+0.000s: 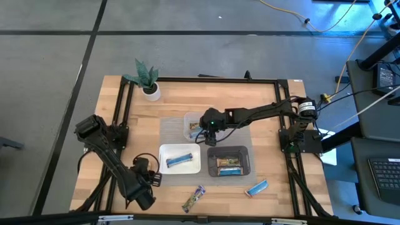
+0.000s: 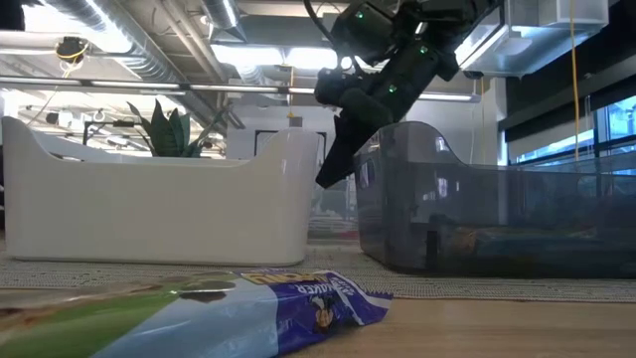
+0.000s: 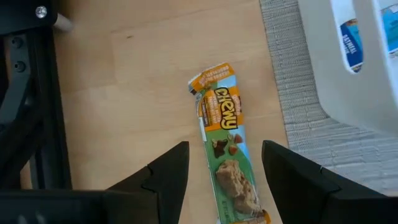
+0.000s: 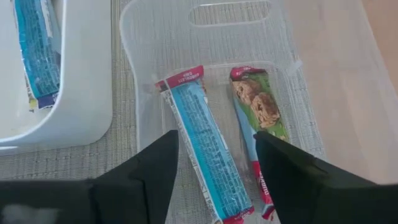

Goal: Pick and place Granola Bars by type
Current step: Put the yellow granola bar into the transparent black bin

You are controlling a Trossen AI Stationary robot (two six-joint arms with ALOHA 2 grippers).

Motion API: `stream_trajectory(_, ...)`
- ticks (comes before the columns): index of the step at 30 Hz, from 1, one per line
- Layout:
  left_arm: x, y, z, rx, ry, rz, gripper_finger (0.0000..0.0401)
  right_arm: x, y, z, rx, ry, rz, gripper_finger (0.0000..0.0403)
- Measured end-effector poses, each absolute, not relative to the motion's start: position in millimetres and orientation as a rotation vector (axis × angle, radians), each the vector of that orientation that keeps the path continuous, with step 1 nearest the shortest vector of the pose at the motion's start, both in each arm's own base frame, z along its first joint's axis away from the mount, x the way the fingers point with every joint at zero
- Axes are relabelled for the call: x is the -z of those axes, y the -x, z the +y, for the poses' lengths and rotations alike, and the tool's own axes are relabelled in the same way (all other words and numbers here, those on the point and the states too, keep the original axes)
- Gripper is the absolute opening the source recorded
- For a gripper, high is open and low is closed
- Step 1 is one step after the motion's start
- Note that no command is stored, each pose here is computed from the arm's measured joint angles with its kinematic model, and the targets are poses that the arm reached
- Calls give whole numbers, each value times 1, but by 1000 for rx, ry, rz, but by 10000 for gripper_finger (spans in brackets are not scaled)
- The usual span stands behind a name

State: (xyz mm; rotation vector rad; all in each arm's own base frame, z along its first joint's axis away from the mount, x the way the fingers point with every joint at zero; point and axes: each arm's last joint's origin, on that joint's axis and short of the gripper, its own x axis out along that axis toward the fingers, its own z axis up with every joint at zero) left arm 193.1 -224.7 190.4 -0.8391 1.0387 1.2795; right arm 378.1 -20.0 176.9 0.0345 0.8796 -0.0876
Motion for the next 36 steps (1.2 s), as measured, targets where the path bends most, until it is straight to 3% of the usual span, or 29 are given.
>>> stream_trajectory(14,-139,-195,-232,-1227,921,1067,193,-177,-378,-20,122,-103,881,220)
stream_trajectory(21,-132,-193,-230,-1202,956,1070,189,-176,-377,-20,123,-105,887,220)
stream_trajectory(36,-142,-185,-229,-1201,941,1130,109,-188,-374,-20,120,-101,863,220)
